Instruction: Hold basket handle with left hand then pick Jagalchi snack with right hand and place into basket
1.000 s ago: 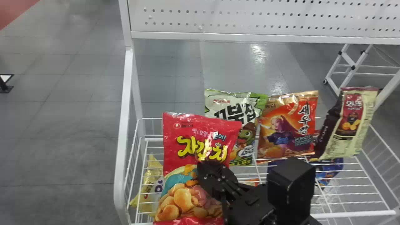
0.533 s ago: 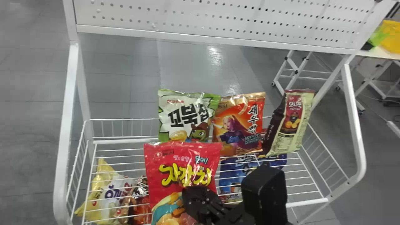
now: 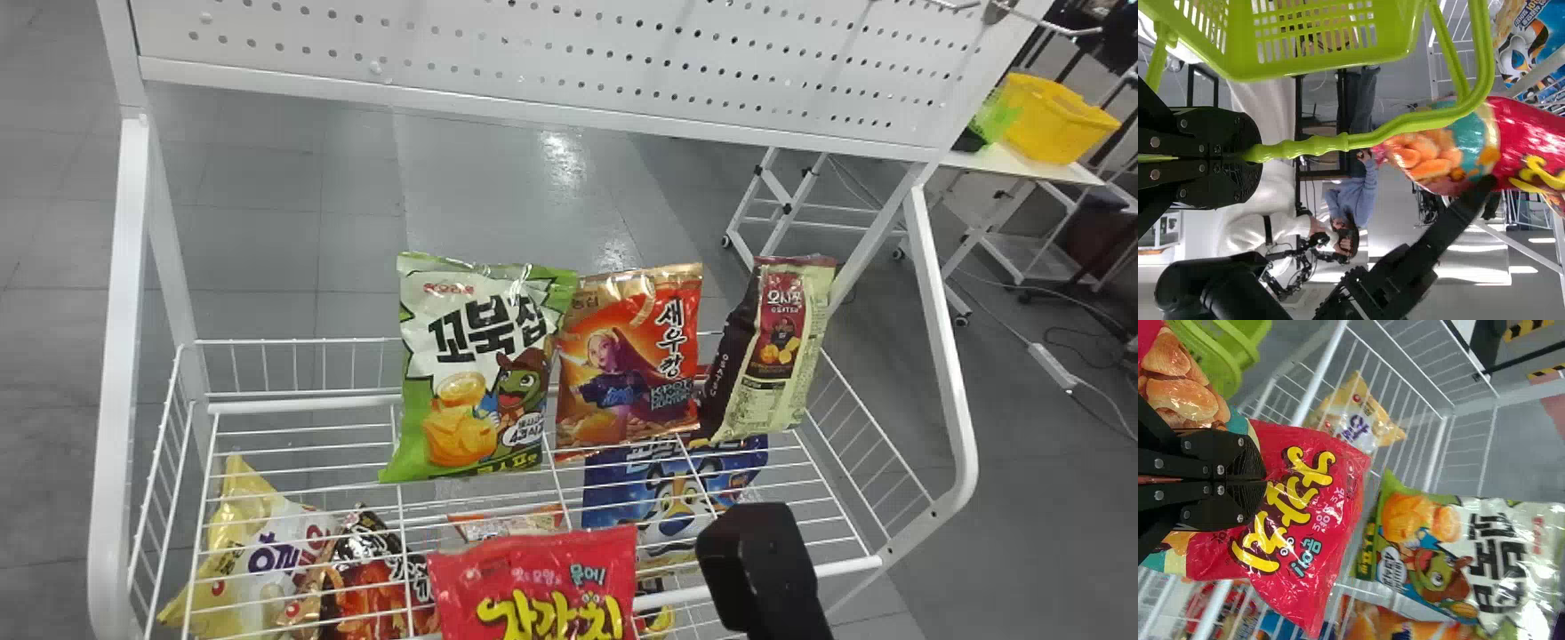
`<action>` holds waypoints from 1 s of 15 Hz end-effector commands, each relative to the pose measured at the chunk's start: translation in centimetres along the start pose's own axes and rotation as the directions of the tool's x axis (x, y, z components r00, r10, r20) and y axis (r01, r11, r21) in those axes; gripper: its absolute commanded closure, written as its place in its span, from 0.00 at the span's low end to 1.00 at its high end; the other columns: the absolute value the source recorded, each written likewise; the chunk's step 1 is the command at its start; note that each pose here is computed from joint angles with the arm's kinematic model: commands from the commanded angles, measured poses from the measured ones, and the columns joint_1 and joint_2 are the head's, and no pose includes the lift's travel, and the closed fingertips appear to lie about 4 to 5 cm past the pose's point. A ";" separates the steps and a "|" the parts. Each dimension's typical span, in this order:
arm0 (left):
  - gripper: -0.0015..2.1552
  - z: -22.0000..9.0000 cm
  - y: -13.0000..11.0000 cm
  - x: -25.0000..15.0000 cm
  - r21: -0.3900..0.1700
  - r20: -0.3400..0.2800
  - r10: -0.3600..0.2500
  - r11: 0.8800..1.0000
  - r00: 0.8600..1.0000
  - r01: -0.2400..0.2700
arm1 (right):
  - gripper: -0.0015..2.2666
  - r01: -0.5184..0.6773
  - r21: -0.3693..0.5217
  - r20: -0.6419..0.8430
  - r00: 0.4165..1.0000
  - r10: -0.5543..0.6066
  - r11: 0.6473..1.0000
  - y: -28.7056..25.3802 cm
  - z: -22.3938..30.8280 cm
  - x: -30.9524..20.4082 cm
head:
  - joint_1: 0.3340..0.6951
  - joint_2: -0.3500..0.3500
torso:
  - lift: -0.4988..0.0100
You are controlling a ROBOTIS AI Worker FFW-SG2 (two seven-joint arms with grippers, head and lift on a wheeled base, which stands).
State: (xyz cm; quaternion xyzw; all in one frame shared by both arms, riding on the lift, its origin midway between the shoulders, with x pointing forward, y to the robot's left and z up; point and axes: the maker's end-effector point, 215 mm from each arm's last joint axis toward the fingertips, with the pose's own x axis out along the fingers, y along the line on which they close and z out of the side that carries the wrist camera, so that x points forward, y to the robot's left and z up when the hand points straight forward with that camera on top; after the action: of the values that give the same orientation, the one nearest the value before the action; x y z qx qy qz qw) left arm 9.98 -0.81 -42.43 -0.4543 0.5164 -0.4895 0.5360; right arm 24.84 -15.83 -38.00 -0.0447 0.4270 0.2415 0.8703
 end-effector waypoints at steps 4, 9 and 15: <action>0.57 -0.1 0.0 0.4 0.002 -0.004 0.003 1.000 1.000 -0.003 | 0.86 -0.015 0.128 -0.044 0.999 0.020 0.992 -2.0 -1.8 -1.8 | 1.00 0.00 | 0.96; 0.57 -0.4 0.0 0.7 0.004 -0.011 0.011 1.000 1.000 -0.011 | 0.86 -0.090 0.170 0.007 0.996 0.090 0.981 -2.4 -0.8 -3.1 | 1.00 0.00 | 0.96; 0.57 -0.4 -0.4 0.7 0.013 -0.011 0.009 1.000 1.000 -0.009 | 0.86 -0.167 0.211 -0.020 0.984 0.175 0.963 -1.4 -2.4 -2.6 | 1.00 0.00 | 0.96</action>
State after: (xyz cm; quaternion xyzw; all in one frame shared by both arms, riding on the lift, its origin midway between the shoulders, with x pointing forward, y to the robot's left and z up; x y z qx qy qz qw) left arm 9.51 -1.58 -42.27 -0.4465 0.5193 -0.4923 0.5372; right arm 22.78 -18.74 -37.03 0.0717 0.4594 0.2674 0.8440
